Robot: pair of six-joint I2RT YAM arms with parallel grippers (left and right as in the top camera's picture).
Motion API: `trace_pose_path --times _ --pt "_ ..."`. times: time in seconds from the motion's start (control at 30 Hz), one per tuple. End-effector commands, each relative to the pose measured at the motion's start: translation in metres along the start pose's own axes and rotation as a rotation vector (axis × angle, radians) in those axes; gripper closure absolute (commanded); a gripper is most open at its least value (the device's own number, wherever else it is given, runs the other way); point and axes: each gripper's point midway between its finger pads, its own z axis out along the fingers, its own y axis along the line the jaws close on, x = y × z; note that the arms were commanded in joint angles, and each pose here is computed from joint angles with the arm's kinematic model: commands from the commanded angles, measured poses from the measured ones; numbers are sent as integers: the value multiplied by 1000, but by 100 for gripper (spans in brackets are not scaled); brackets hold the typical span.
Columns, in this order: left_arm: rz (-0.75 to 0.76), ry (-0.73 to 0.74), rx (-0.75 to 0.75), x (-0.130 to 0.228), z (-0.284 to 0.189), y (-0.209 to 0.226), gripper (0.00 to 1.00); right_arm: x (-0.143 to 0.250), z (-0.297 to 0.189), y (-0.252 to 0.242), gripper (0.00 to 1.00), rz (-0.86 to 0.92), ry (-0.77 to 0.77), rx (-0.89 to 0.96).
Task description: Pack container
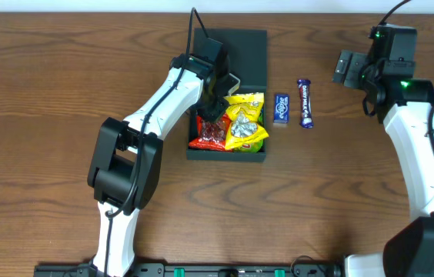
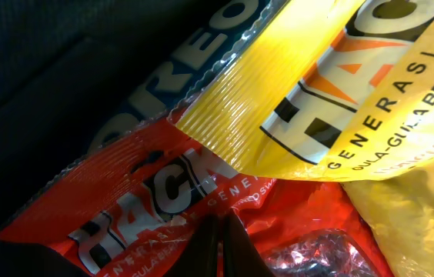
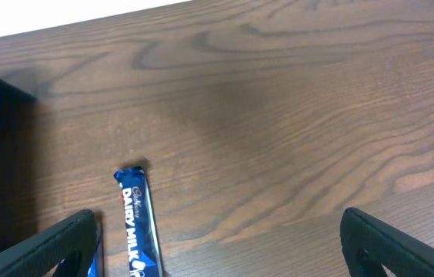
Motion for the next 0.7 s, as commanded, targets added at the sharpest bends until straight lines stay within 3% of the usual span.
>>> trace_pose_path --times 0.0,0.37,0.67 --pt "-14 18 -4 5 2 2 94 -2 1 -6 1 19 -5 16" --pt "5 -287 -90 -38 -117 9 94 8 4 23 3 -42 39 -138" --pt "-71 -454 -178 -27 -198 47 94 37 31 47 10 -89 135 -160"
